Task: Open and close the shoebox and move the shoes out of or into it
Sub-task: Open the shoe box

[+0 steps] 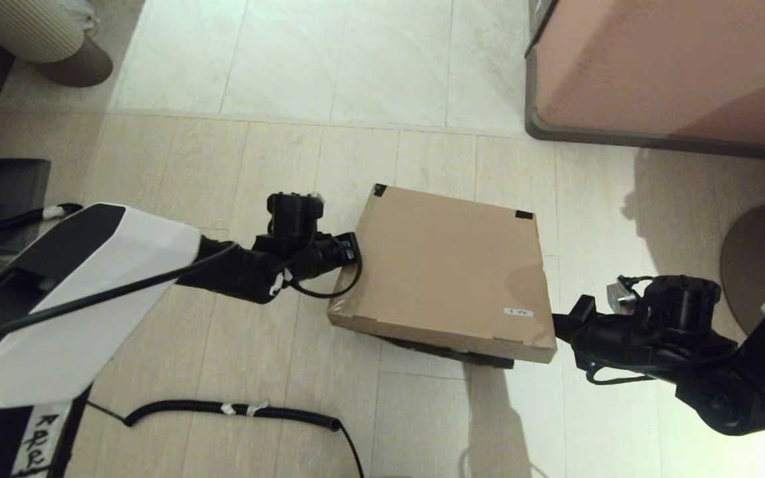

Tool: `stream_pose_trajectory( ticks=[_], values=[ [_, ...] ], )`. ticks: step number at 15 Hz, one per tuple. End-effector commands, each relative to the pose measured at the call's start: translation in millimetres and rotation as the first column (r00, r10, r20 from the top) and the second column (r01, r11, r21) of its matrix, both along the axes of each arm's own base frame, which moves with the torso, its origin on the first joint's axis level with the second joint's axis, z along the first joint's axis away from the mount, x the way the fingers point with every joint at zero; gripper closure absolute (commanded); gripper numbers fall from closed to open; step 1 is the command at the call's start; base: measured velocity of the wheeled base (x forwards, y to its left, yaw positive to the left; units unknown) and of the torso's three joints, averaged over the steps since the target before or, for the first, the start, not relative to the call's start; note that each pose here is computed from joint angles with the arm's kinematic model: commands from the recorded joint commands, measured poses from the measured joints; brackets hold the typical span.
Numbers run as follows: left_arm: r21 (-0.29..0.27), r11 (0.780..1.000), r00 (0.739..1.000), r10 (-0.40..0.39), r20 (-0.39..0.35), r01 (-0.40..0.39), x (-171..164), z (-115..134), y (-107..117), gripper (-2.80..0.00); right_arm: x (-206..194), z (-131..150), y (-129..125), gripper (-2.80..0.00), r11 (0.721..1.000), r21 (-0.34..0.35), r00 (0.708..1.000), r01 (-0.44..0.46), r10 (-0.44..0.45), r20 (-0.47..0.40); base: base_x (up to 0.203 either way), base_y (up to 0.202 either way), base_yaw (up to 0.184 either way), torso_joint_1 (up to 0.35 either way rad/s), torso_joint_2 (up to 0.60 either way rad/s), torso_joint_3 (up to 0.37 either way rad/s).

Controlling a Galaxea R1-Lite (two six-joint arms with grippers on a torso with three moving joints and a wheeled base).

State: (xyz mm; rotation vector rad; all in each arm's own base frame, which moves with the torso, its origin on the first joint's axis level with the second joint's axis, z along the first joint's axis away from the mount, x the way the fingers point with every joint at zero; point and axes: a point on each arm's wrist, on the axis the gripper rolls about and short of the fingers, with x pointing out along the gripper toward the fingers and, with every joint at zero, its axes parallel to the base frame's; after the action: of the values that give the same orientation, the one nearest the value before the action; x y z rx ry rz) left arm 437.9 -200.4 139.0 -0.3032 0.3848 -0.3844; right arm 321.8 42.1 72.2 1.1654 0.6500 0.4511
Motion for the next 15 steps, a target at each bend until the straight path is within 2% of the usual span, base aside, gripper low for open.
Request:
stream_pose_trajectory(
  ticks=[1,3,8,11,15],
  values=[
    [-0.018,1.0,0.999,0.0,0.034,0.001,-3,19,1,0.0,-5,17,-1,0.0,0.999,0.049,1.0,-0.019,0.018,0.023,0.0,0.0,0.0,0.0,0.0,0.0],
    [-0.021,1.0,0.999,-0.004,0.042,0.005,-4,26,-1,0.0,-12,23,-1,0.0,0.996,0.076,0.999,-0.042,0.042,-0.007,0.0,0.0,0.0,0.0,0.0,0.0],
    [-0.036,0.999,0.998,-0.007,0.056,0.009,-4,39,-5,0.0,-25,26,-1,0.0,0.995,0.081,0.997,-0.061,0.065,-0.041,0.0,0.0,0.0,0.0,0.0,0.0],
    [-0.042,0.999,0.997,-0.009,0.071,0.012,-3,51,-8,0.0,-32,34,-2,0.0,0.995,0.083,0.998,-0.063,0.065,-0.021,0.0,0.0,0.0,0.0,0.0,0.0],
    [-0.078,0.997,0.995,0.019,0.098,-0.011,1,68,-3,0.0,-37,60,-3,0.0,0.994,0.087,0.998,-0.065,0.063,0.02,0.0,0.0,0.0,0.0,0.0,0.0]
  ],
)
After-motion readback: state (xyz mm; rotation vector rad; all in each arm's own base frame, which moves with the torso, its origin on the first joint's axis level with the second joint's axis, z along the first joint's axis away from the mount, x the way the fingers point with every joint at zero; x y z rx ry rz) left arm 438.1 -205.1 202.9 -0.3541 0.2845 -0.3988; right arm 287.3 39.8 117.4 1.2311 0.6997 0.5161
